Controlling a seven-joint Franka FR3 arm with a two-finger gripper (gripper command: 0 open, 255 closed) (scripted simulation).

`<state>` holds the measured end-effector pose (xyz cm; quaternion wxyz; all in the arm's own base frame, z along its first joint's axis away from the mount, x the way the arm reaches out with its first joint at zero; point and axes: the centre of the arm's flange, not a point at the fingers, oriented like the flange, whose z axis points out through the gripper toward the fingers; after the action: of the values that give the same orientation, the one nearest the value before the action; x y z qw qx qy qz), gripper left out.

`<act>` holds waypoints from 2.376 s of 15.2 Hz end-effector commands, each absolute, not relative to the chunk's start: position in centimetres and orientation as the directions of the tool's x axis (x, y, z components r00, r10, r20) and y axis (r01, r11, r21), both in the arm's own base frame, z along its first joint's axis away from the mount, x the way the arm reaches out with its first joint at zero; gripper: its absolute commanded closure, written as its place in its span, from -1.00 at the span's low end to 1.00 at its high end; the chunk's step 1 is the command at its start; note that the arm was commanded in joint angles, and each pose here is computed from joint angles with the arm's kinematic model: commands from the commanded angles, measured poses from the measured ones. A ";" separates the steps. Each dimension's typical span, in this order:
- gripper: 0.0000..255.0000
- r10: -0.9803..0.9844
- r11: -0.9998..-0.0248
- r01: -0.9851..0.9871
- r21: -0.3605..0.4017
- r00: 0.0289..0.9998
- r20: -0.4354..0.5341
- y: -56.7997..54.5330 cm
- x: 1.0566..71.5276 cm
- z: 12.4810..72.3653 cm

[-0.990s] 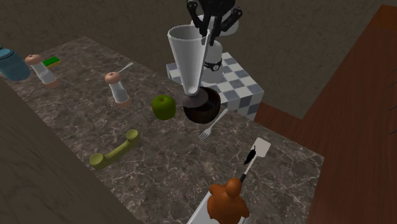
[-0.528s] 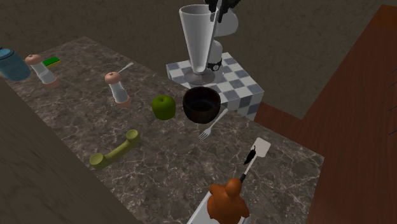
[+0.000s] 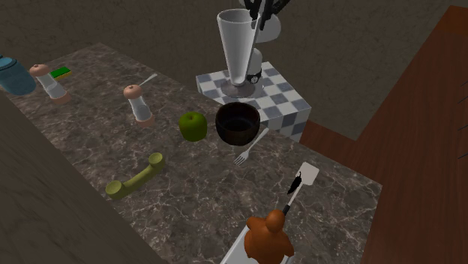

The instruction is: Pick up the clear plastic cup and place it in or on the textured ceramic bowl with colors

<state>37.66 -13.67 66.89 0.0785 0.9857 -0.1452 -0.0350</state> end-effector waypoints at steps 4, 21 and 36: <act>1.00 -0.292 -0.945 -0.281 0.165 0.955 -0.045 -13.6 37.6 64.2; 1.00 -0.292 -0.945 -0.281 0.165 0.955 -0.045 -13.6 37.6 55.2; -1.00 -0.292 -0.945 -0.281 0.165 0.955 -0.045 -13.6 37.6 53.7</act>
<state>37.55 -13.60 53.65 0.0786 0.9857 -0.1452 -0.0346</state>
